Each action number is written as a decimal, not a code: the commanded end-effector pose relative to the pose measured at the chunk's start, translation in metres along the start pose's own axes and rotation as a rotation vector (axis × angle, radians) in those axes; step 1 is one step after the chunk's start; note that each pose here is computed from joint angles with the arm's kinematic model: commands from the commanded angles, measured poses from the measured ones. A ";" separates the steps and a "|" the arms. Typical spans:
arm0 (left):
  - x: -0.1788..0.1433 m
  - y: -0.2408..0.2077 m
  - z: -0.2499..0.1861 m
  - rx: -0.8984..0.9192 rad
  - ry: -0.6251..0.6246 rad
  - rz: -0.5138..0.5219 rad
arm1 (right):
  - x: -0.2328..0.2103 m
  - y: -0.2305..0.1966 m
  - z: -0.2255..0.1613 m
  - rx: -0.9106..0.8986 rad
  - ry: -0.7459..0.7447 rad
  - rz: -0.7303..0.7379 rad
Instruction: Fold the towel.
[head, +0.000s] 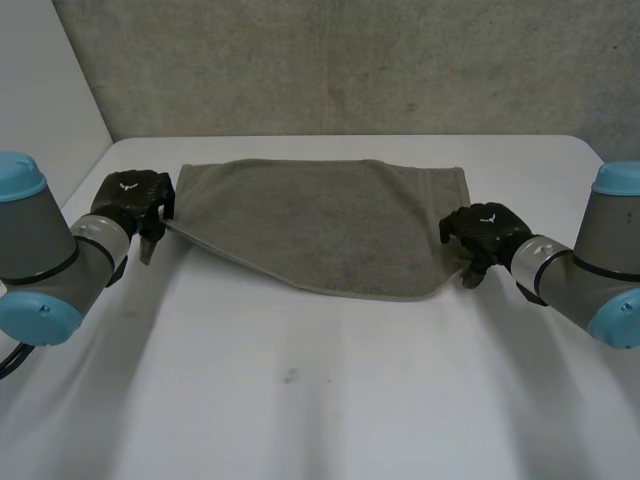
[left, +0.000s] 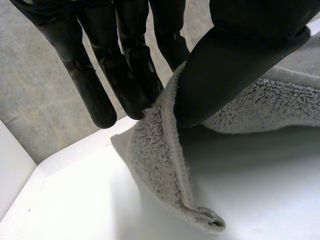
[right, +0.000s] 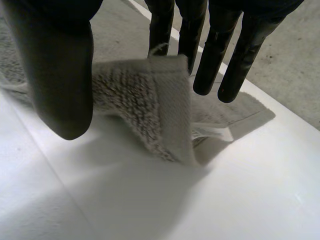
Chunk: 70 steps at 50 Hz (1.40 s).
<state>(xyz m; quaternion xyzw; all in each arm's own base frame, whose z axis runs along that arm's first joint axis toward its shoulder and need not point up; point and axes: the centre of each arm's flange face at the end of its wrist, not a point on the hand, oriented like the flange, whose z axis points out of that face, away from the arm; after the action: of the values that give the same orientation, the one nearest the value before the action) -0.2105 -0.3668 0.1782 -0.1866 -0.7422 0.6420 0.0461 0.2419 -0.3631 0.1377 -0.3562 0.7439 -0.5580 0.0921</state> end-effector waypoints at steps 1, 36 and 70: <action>0.000 0.005 0.001 -0.010 0.001 -0.002 | -0.011 0.007 0.001 0.005 -0.012 -0.022; 0.009 0.024 -0.160 -0.364 0.096 0.418 | -0.015 -0.004 -0.177 -0.527 -0.384 -0.298; 0.029 0.036 0.071 -0.052 -0.006 0.429 | 0.036 -0.008 0.027 -0.077 0.137 -0.233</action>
<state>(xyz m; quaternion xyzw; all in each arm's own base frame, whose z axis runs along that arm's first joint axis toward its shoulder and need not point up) -0.2452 -0.4053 0.1383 -0.3427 -0.7061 0.6126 -0.0929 0.2257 -0.3952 0.1559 -0.4043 0.7274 -0.5538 -0.0262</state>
